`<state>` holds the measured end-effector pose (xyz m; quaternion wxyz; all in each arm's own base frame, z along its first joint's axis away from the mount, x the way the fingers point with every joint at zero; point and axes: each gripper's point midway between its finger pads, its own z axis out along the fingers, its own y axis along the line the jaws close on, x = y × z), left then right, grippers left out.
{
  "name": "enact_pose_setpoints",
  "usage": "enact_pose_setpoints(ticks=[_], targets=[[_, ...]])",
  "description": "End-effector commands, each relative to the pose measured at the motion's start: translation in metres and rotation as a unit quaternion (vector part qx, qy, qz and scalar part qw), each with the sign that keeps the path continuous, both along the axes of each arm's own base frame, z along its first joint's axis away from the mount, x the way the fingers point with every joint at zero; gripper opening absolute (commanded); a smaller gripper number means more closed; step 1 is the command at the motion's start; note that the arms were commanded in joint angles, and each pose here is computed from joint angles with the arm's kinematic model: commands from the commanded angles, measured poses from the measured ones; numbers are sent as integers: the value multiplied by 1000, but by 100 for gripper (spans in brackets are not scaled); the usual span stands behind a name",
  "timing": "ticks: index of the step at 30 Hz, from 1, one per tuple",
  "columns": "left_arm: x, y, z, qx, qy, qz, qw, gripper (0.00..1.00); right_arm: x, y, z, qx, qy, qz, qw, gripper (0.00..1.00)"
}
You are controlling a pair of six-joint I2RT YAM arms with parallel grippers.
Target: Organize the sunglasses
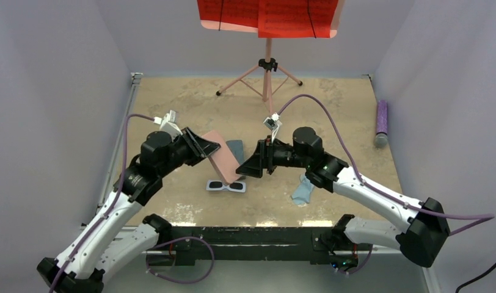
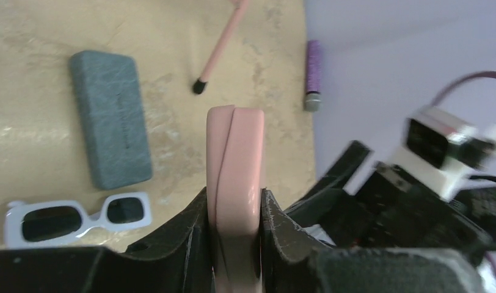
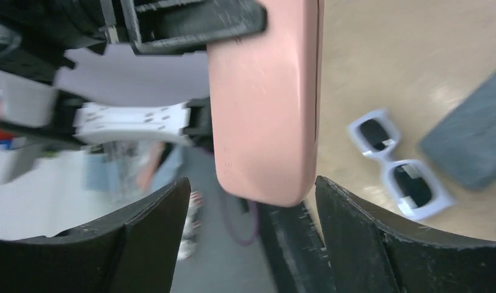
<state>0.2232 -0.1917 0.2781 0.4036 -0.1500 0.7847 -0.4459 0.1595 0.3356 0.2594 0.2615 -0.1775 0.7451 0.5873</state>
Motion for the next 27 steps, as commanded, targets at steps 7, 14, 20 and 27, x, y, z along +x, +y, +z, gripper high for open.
enact_pose_setpoints(ticks=[7, 14, 20, 27], targets=[[10, -4, -39, 51, 93, 2, 994, 0, 47, 19, 6, -110, -223, -66, 966, 83], [9, -5, -40, 48, 97, 0, 994, 0, 47, 50, -14, -152, -216, -27, 964, 88], [8, -4, -38, 50, 93, 2, 994, 0, 40, 60, -31, -155, -185, 0, 970, 90], [8, -4, -35, 53, 84, -3, 995, 0, 30, 65, -44, -156, -148, 24, 976, 87]])
